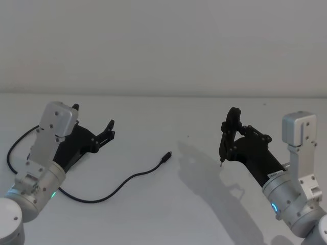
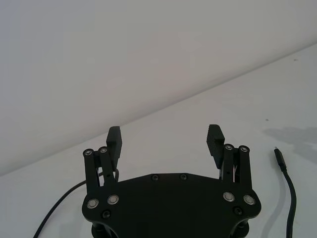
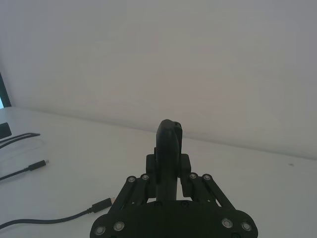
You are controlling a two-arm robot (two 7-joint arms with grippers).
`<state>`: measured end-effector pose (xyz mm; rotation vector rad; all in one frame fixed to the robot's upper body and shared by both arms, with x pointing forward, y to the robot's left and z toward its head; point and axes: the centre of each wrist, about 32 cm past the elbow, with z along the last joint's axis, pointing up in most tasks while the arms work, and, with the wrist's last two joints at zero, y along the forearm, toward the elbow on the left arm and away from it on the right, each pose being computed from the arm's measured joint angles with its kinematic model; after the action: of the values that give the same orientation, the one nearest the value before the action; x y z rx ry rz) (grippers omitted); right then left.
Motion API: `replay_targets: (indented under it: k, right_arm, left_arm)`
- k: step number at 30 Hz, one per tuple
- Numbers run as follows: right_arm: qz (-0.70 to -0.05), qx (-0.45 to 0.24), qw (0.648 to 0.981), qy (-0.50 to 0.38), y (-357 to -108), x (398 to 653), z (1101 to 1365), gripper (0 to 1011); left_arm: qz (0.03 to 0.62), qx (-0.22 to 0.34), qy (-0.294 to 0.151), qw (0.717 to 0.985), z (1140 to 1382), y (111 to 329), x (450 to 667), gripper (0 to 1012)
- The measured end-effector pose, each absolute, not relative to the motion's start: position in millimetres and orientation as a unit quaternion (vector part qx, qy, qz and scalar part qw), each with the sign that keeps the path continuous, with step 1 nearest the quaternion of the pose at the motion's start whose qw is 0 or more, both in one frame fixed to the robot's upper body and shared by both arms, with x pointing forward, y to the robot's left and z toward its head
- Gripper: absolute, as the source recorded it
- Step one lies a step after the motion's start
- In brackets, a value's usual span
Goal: Pick up the data cable with the one hand.
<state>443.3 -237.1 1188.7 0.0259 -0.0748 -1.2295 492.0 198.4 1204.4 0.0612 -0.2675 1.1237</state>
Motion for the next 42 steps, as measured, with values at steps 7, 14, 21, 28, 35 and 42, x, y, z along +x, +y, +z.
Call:
replay_targets:
  k: [7, 14, 21, 28, 35, 42]
  right_arm:
    - [-0.577, 0.012, 0.816, -0.035, -237, 443, 1189, 275]
    - [-0.577, 0.012, 0.816, -0.035, -237, 443, 1189, 275]
    - [-0.577, 0.012, 0.816, -0.035, -237, 443, 1189, 274]
    - [-0.577, 0.012, 0.816, -0.035, -237, 443, 1189, 275]
    - [-0.577, 0.012, 0.816, -0.035, -237, 444, 1189, 275]
    - [-0.562, 0.015, 0.826, -0.045, -239, 454, 1189, 275]
  left_arm:
    - [0.531, 0.029, -0.126, 0.837, 1204, 198, 492, 1001]
    - [0.531, 0.029, -0.126, 0.837, 1204, 198, 492, 1001]
    - [0.531, 0.029, -0.126, 0.837, 1204, 198, 492, 1001]
    - [0.531, 0.029, -0.126, 0.837, 1204, 198, 492, 1001]
    - [0.527, 0.031, -0.131, 0.839, 1206, 199, 495, 1001]
    - [0.503, 0.034, -0.154, 0.850, 1212, 198, 506, 1001]
